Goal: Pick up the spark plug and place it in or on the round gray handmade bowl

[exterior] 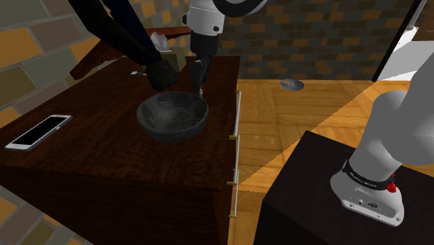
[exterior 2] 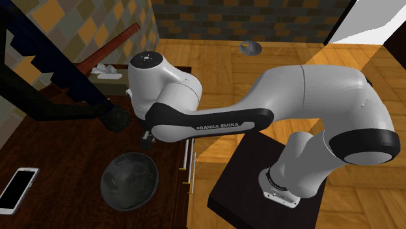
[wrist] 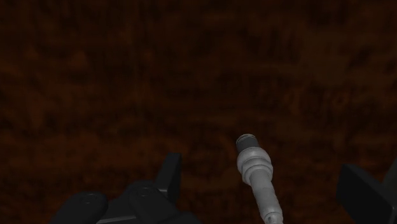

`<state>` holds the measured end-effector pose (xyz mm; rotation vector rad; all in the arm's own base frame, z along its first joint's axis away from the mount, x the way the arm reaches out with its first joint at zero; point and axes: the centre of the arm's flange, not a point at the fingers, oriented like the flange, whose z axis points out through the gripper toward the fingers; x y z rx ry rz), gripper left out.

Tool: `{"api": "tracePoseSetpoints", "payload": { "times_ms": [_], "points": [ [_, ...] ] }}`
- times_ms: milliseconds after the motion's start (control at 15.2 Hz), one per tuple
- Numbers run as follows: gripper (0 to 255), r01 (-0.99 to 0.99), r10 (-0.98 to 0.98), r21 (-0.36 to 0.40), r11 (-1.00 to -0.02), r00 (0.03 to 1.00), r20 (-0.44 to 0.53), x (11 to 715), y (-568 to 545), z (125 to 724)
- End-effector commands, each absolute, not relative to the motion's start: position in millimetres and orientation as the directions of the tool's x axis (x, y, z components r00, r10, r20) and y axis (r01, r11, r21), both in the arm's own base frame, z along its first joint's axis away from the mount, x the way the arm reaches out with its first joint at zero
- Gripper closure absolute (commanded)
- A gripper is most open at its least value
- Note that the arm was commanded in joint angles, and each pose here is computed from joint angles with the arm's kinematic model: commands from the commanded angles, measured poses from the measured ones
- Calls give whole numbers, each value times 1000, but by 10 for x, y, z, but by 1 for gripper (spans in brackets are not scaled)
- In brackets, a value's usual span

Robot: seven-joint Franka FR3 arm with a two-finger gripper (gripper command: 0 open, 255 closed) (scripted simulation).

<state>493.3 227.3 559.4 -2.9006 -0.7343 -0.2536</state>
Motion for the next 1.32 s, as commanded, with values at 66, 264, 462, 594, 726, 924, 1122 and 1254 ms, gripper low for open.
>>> {"api": "tracePoseSetpoints", "payload": {
  "times_ms": [66, 264, 462, 594, 726, 924, 1122, 1254],
  "points": [
    [255, 482, 458, -93, -871, 867, 196, 4933, 2273, 5594],
    [255, 482, 458, -93, -871, 867, 196, 4933, 2273, 5594],
    [255, 482, 458, -93, -871, 867, 196, 4933, 2273, 5594],
    [255, 482, 458, -93, -871, 867, 196, 4933, 2274, 5594],
    [255, 482, 458, -92, -871, 867, 196, 4933, 2273, 5646],
    [255, 482, 458, -93, -871, 867, 196, 4933, 2274, 5804],
    [255, 482, 458, -93, -871, 867, 196, 4933, 2274, 5963],
    [255, 482, 458, -93, -871, 867, 196, 4933, 2274, 6068]
  ]
}}
